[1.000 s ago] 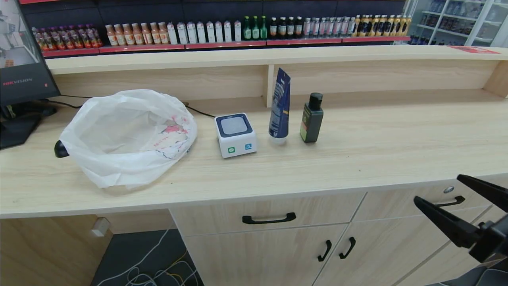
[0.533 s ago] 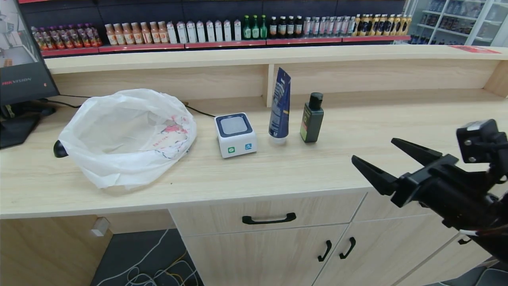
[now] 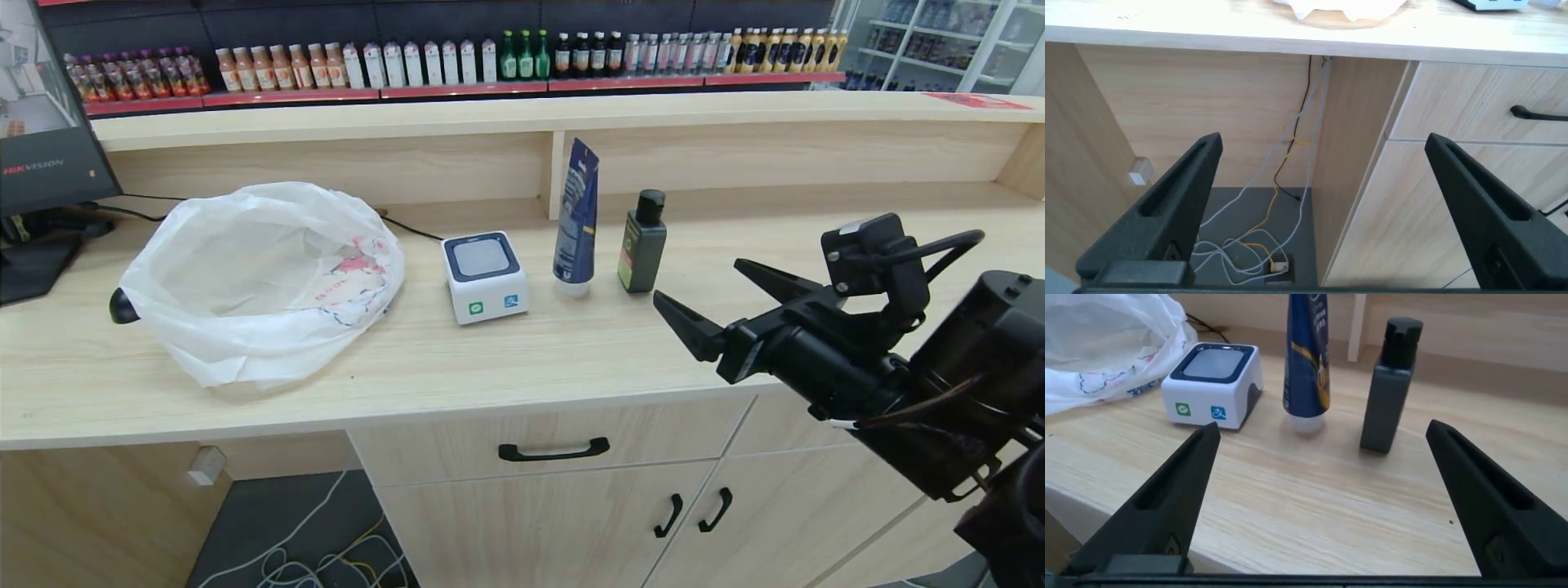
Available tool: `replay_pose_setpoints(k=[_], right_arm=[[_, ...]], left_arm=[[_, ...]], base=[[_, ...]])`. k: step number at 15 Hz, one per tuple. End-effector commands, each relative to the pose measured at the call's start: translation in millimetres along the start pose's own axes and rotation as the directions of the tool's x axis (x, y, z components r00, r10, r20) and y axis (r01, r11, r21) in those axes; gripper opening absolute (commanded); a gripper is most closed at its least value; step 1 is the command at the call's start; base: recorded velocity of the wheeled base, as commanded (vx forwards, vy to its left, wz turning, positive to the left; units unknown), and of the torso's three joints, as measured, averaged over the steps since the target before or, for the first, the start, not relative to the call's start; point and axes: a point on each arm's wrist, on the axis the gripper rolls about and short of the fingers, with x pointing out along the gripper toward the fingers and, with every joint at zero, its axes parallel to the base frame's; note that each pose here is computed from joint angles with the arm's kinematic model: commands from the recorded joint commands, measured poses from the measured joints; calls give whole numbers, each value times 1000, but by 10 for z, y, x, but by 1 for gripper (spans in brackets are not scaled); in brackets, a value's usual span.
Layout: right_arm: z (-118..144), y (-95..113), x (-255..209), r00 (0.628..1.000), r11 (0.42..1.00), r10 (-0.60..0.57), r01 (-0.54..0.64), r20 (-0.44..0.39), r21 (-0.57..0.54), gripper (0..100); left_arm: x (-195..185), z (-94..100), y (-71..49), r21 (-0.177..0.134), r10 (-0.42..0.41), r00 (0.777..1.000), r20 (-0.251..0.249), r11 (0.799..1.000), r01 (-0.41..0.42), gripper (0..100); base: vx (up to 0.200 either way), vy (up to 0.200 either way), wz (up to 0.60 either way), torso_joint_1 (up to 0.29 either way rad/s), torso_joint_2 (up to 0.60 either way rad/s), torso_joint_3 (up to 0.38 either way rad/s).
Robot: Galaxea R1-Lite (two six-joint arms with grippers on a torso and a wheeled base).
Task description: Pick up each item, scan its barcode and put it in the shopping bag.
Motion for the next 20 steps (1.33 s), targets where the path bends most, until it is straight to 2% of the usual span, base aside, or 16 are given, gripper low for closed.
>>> replay_pose_setpoints(k=[1, 3, 4, 6, 10, 20], right_arm=[[29, 16, 32, 1000, 1000, -18, 18, 12, -3, 100], [84, 47, 65, 997, 997, -72, 72, 28, -3, 100], [86, 141, 85, 994, 995, -103, 103, 23, 5, 100], [91, 246, 92, 995, 995, -101, 101, 24, 15, 100], [134, 246, 77, 992, 994, -107, 105, 68, 35, 100], [100, 251, 75, 992, 994, -104, 101, 67, 41, 100]], left_arm=[[0, 0, 0, 1, 1, 1000, 0, 1000, -1, 100], [0, 0, 0, 1, 1, 1000, 0, 1000, -1, 100], [0, 0, 0, -1, 1, 1000, 0, 1000, -1, 100], [0, 0, 0, -1, 1, 1000, 0, 1000, -1, 100], [0, 0, 0, -1, 1, 1000, 0, 1000, -1, 100], [0, 0, 0, -1, 1, 1000, 0, 1000, -1, 100]], base=[[0, 0, 0, 0, 0, 0], [0, 0, 0, 0, 0, 0], [0, 0, 0, 0, 0, 0], [0, 0, 0, 0, 0, 0], [0, 0, 0, 0, 0, 0], [0, 0, 0, 0, 0, 0]])
